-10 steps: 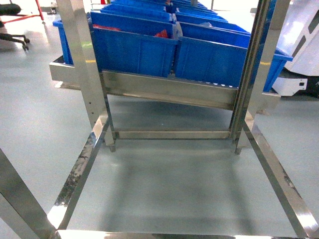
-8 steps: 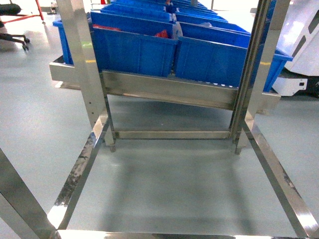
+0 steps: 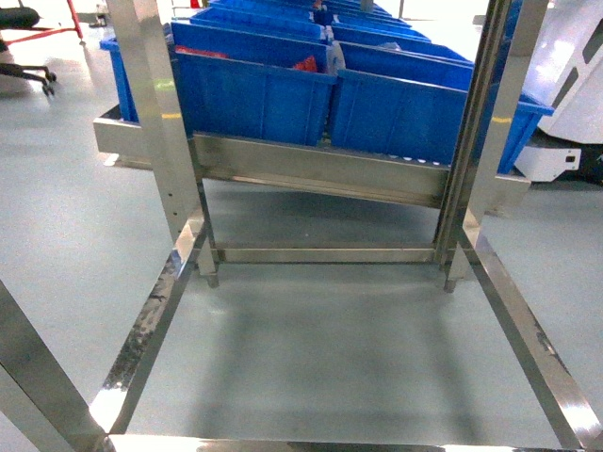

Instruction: Pick capacitor and pack into box

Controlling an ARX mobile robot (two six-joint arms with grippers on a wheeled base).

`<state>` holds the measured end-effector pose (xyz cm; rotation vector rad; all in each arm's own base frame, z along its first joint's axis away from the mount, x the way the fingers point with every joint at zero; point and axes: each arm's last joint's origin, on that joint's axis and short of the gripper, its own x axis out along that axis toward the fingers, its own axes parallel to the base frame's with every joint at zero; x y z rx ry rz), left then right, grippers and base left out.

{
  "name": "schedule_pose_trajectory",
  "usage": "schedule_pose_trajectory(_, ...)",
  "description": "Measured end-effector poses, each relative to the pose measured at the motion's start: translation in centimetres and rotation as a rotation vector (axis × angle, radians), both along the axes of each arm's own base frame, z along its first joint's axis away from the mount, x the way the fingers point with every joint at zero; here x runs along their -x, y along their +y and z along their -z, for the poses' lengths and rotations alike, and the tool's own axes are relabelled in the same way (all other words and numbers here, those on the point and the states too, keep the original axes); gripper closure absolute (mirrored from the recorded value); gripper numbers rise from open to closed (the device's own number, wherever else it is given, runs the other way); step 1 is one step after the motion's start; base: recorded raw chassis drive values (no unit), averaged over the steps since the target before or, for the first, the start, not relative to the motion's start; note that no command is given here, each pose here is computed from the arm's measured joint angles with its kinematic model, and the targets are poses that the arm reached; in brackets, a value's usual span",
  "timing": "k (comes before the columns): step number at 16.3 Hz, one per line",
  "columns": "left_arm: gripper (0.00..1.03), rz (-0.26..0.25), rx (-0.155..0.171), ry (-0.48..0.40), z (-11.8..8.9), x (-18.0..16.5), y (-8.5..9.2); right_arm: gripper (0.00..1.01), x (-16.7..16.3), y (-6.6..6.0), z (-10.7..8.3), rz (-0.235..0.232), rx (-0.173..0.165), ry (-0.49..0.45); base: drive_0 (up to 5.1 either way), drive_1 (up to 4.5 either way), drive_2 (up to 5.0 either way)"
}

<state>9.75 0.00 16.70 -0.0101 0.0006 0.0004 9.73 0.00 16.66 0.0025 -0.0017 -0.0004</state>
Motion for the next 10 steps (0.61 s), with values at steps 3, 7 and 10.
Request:
schedule_pose_trajectory(3, 0.05, 0.0, 0.0, 0.0, 0.0, 0.0, 0.0, 0.03, 0.0, 0.0, 0.0, 0.0, 0.0, 0.0, 0.0, 0.0, 0.0)
schedule_pose_trajectory(7, 0.05, 0.0, 0.0, 0.0, 0.0, 0.0, 0.0, 0.03, 0.0, 0.0, 0.0, 0.0, 0.0, 0.0, 0.0, 0.0, 0.0)
schedule_pose_trajectory(10, 0.05, 0.0, 0.0, 0.0, 0.0, 0.0, 0.0, 0.03, 0.0, 0.0, 0.0, 0.0, 0.0, 0.0, 0.0, 0.0, 0.0)
